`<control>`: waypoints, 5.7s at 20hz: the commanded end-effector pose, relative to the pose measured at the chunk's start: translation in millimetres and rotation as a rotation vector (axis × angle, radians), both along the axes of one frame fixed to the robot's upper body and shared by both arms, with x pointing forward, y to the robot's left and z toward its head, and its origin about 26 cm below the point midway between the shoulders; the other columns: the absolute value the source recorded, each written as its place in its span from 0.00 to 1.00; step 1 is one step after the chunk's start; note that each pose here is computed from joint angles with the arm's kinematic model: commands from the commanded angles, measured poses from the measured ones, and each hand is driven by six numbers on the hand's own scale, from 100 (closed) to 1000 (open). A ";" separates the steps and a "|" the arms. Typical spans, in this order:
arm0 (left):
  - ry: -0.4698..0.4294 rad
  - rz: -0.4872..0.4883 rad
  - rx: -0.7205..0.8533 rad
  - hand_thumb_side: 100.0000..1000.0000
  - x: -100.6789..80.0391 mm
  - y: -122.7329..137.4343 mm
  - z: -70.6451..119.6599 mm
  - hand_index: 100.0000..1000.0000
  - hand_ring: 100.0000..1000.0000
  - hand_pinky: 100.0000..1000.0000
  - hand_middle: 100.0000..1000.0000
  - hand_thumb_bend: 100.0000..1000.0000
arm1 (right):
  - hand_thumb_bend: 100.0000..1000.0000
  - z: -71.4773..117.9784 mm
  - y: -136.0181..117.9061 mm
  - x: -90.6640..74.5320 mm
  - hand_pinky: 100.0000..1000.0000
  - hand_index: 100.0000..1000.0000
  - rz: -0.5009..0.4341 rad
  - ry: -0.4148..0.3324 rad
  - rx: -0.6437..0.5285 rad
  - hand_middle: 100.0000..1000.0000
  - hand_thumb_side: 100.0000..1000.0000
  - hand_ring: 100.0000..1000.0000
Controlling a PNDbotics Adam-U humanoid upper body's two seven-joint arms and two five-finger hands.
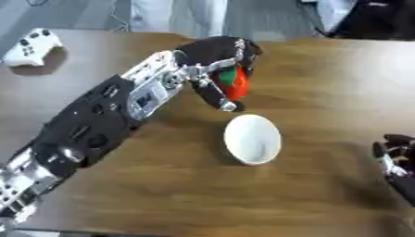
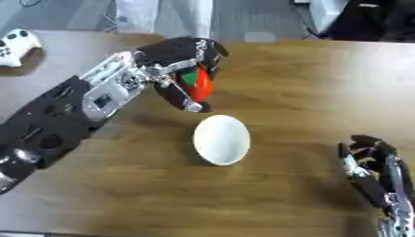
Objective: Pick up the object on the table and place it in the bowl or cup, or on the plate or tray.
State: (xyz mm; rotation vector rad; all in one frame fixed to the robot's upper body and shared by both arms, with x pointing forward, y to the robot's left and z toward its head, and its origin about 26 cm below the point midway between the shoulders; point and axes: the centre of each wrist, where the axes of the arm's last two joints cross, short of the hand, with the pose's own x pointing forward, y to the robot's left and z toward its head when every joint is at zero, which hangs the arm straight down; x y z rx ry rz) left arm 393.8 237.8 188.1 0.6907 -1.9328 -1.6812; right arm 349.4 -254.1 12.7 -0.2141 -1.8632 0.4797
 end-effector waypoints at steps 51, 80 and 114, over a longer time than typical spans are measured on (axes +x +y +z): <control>0.044 -0.236 0.077 0.49 1.3 -36.8 -15.7 0.49 0.78 1.00 0.57 0.63 | 0.42 47.3 -28.7 12.7 0.07 0.67 -0.159 -0.166 -0.009 0.48 0.39 0.38; -0.066 -0.197 -0.209 0.80 -36.3 -3.7 57.9 0.65 0.84 1.00 0.72 0.78 | 0.42 39.2 -38.9 6.8 0.07 0.67 -0.181 -0.141 -0.026 0.47 0.40 0.38; 0.360 0.090 -1.476 0.87 -71.7 25.2 -55.7 0.73 1.00 1.00 0.92 0.79 | 0.49 52.4 23.0 -1.7 0.21 0.74 0.048 -0.189 0.085 0.58 0.81 0.52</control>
